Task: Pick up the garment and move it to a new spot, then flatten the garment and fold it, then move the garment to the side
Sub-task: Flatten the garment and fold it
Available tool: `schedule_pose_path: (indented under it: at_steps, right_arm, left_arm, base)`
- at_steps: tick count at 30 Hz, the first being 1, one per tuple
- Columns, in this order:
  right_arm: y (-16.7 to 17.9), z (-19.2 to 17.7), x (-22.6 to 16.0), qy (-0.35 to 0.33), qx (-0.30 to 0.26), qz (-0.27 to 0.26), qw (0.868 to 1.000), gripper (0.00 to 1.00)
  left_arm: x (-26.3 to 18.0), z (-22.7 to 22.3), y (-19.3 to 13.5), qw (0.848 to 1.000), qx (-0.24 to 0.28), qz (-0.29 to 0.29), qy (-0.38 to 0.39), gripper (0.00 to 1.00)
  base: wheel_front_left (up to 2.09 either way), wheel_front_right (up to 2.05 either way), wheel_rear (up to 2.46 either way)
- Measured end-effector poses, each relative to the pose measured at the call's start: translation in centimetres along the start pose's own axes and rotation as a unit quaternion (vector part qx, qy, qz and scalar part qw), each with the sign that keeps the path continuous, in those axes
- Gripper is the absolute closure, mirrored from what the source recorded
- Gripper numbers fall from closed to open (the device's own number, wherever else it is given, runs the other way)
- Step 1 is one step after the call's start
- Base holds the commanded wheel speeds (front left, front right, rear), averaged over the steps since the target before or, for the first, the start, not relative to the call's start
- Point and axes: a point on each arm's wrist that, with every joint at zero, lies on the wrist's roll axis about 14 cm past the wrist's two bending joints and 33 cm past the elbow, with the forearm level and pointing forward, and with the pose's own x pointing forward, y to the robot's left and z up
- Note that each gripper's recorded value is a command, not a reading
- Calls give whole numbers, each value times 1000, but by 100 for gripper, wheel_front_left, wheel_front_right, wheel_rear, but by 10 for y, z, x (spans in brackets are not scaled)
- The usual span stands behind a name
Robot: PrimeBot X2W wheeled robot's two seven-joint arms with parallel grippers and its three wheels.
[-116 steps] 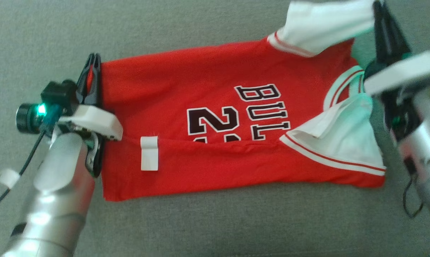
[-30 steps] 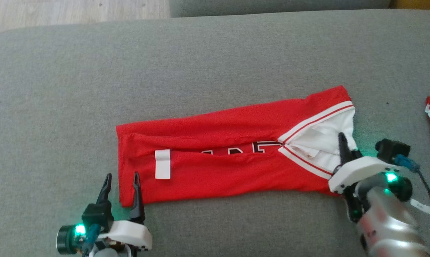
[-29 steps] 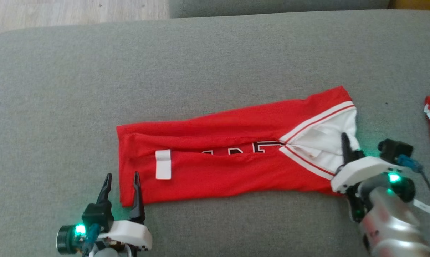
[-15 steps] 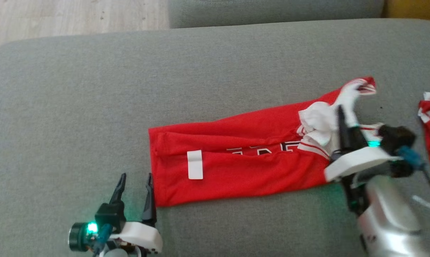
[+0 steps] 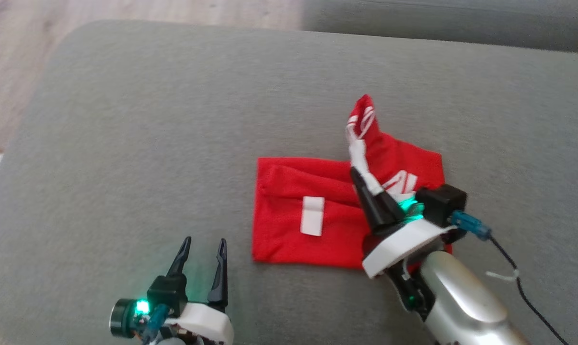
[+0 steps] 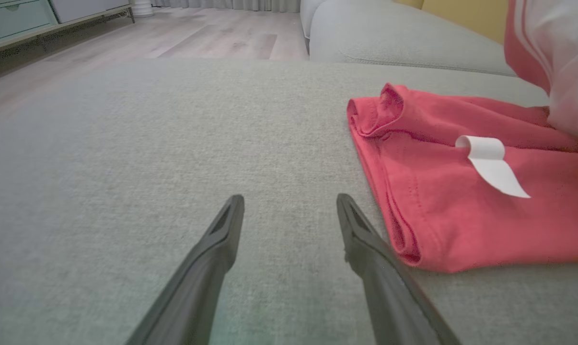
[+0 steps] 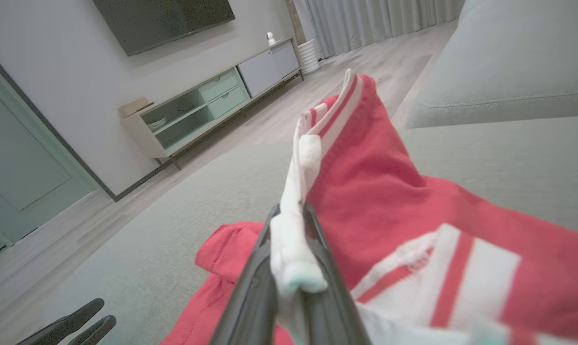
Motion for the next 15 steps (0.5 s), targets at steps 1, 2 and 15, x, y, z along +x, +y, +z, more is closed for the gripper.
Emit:
schedule_pose_path:
  at_steps: [1, 2, 15]
  right_arm:
    - [9, -3, 5, 6, 2, 15, 1000, 100]
    - [17, -6, 9, 11, 2, 28, 1000, 100]
    - [51, -3, 26, 13, 64, 74, 995, 0]
  left_arm:
    - [-3, -1, 4, 1000, -3, 8, 0, 0]
    - [-5, -1, 8, 1000, -4, 14, 1, 0]
    - [-10, -4, 15, 999, -8, 31, 3, 0]
  base:
    - [0, 0, 0]
    - [0, 0, 0]
    - [0, 0, 0]
